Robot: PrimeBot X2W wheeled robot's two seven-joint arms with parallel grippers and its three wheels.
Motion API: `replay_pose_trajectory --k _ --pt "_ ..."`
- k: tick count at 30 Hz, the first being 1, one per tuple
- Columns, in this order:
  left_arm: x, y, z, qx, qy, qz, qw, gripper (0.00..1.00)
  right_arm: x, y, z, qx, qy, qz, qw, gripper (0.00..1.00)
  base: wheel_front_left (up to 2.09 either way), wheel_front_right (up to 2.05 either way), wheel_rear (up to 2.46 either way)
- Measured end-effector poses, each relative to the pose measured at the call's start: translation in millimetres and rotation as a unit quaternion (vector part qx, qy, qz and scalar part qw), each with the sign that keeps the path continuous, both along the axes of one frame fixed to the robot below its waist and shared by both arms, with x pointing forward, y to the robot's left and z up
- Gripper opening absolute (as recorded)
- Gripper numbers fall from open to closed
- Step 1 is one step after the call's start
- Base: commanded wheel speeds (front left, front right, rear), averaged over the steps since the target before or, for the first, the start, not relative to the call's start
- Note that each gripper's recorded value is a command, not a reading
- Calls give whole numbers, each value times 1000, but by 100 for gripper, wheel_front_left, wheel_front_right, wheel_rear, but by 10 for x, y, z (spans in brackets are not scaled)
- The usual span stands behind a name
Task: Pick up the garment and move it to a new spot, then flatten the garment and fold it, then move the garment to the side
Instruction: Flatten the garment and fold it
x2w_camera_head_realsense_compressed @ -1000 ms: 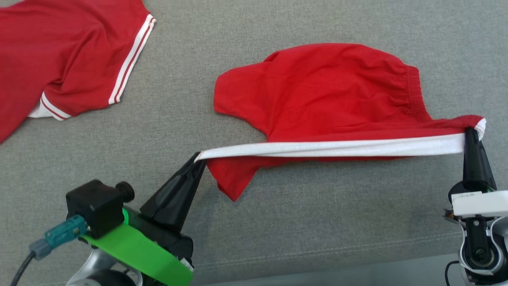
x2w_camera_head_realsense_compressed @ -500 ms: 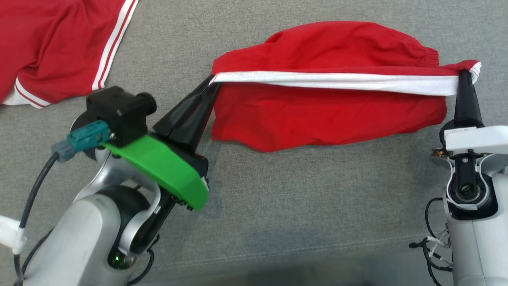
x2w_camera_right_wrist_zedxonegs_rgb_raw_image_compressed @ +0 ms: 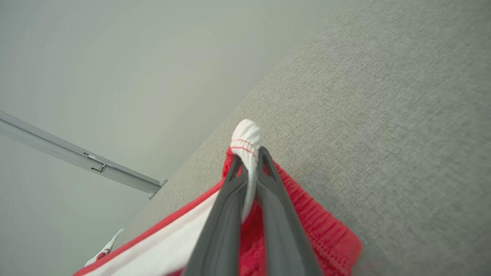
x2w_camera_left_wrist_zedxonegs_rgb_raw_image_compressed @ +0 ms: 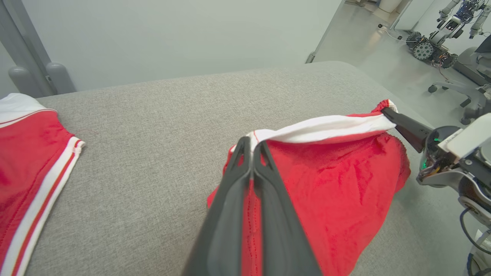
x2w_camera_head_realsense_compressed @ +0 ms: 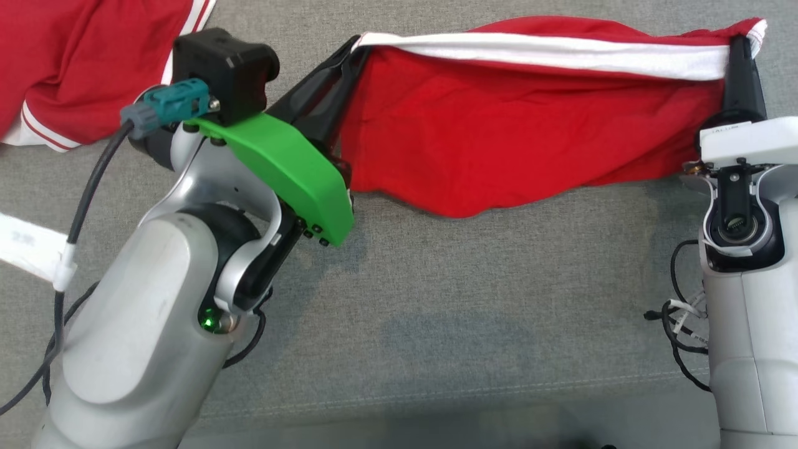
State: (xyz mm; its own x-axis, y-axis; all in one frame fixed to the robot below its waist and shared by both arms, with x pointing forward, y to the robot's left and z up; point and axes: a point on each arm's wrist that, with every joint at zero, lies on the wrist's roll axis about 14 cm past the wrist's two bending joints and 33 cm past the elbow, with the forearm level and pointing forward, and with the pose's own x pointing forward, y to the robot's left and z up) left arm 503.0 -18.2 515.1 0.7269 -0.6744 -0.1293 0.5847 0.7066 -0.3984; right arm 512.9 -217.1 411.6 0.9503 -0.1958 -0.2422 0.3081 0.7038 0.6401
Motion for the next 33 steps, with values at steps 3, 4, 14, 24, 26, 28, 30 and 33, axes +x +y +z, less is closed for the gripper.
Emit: replay_pose_trajectory --k 3,4,14,24,26,28,30,33 --pt "99 -9 -39 4 2 4 1000 0 94 12 -29 -9 2 4 1000 0 0 0 0" --pt "128 -7 -55 5 4 5 1000 0 123 24 -42 -11 5 7 1000 0 0 0 0" --pt "249 9 -464 33 53 11 998 5 222 24 -243 -31 34 12 999 10 0 0 0" --pt "324 8 -588 33 65 33 997 100 230 73 -124 -60 20 21 998 100 0 0 0" --pt "326 6 -552 30 59 38 997 100 231 49 -32 -63 5 13 998 100 0 0 0" --pt "332 3 -479 21 51 44 998 100 233 30 85 -66 -15 7 998 100 0 0 0" --pt "338 23 -388 8 42 53 998 100 215 23 188 -68 -32 4 997 100 0 0 0" --pt "275 63 -325 -9 37 67 997 100 85 -30 247 -72 -42 -7 996 100 0 0 0"
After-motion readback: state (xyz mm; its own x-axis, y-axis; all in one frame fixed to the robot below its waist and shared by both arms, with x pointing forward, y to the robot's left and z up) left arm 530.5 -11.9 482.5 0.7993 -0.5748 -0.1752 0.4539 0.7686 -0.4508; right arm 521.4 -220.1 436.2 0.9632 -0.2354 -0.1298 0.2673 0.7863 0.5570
